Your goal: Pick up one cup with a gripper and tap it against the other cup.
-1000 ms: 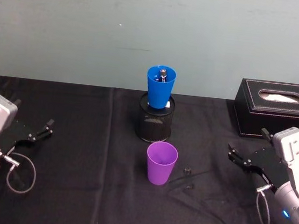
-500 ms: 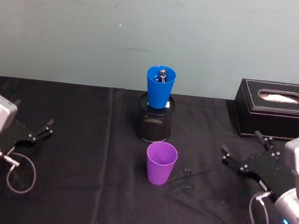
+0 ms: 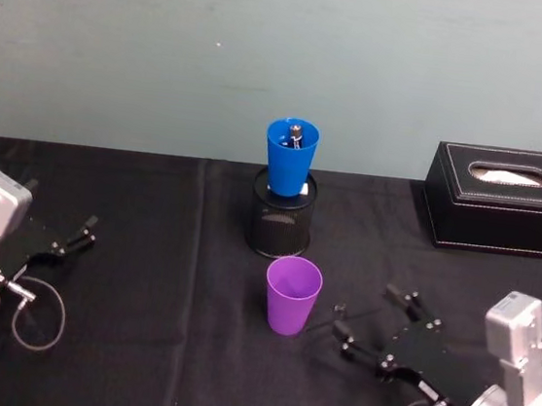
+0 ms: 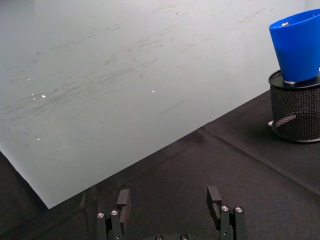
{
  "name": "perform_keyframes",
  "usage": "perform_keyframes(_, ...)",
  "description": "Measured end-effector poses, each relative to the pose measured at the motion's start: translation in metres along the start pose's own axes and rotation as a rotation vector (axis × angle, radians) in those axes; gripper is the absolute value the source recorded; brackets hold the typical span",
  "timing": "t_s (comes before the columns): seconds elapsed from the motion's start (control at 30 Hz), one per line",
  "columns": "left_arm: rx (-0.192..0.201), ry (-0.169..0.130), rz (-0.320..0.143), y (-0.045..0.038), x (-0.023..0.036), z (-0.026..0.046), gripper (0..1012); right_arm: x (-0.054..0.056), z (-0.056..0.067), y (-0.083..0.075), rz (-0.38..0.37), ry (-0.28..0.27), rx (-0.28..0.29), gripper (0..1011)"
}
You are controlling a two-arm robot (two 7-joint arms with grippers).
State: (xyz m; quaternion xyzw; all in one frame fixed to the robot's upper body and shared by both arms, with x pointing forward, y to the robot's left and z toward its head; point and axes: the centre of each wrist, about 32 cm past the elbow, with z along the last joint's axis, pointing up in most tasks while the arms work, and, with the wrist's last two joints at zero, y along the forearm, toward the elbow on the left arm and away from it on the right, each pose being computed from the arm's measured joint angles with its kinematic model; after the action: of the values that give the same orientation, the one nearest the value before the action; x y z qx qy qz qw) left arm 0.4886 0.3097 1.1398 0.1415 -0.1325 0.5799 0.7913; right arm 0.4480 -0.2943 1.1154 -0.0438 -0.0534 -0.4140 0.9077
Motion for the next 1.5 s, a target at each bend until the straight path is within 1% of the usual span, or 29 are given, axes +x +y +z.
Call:
perform_keyframes(0.1, 0.000, 0.000, 0.000, 0.0000, 0.0000, 0.0000, 1000, -0.002, 0.000, 0.004, 0.025, 0.001, -0.013, 1002)
perform_keyframes(0.17, 0.000, 0.000, 0.000, 0.0000, 0.0000, 0.0000, 1000, -0.002, 0.000, 0.011, 0.054, -0.001, -0.029, 1003)
perform_keyframes(0.27, 0.000, 0.000, 0.000, 0.0000, 0.0000, 0.0000, 1000, -0.002, 0.000, 0.016, 0.071, -0.004, -0.039, 1002)
perform_keyframes(0.43, 0.000, 0.000, 0.000, 0.0000, 0.0000, 0.0000, 1000, -0.001, -0.001, 0.031, 0.102, -0.004, -0.049, 1002)
perform_keyframes(0.6, 0.000, 0.000, 0.000, 0.0000, 0.0000, 0.0000, 1000, 0.002, -0.004, 0.045, 0.118, 0.009, -0.034, 1002)
perform_keyframes(1.0, 0.000, 0.000, 0.000, 0.0000, 0.0000, 0.0000, 1000, 0.008, -0.009, 0.068, 0.138, 0.015, -0.012, 1002)
perform_keyframes(1.37, 0.000, 0.000, 0.000, 0.0000, 0.0000, 0.0000, 1000, 0.013, -0.014, 0.085, 0.134, 0.014, -0.002, 1002)
perform_keyframes(1.5, 0.000, 0.000, 0.000, 0.0000, 0.0000, 0.0000, 1000, 0.013, -0.015, 0.089, 0.135, 0.020, 0.002, 1003)
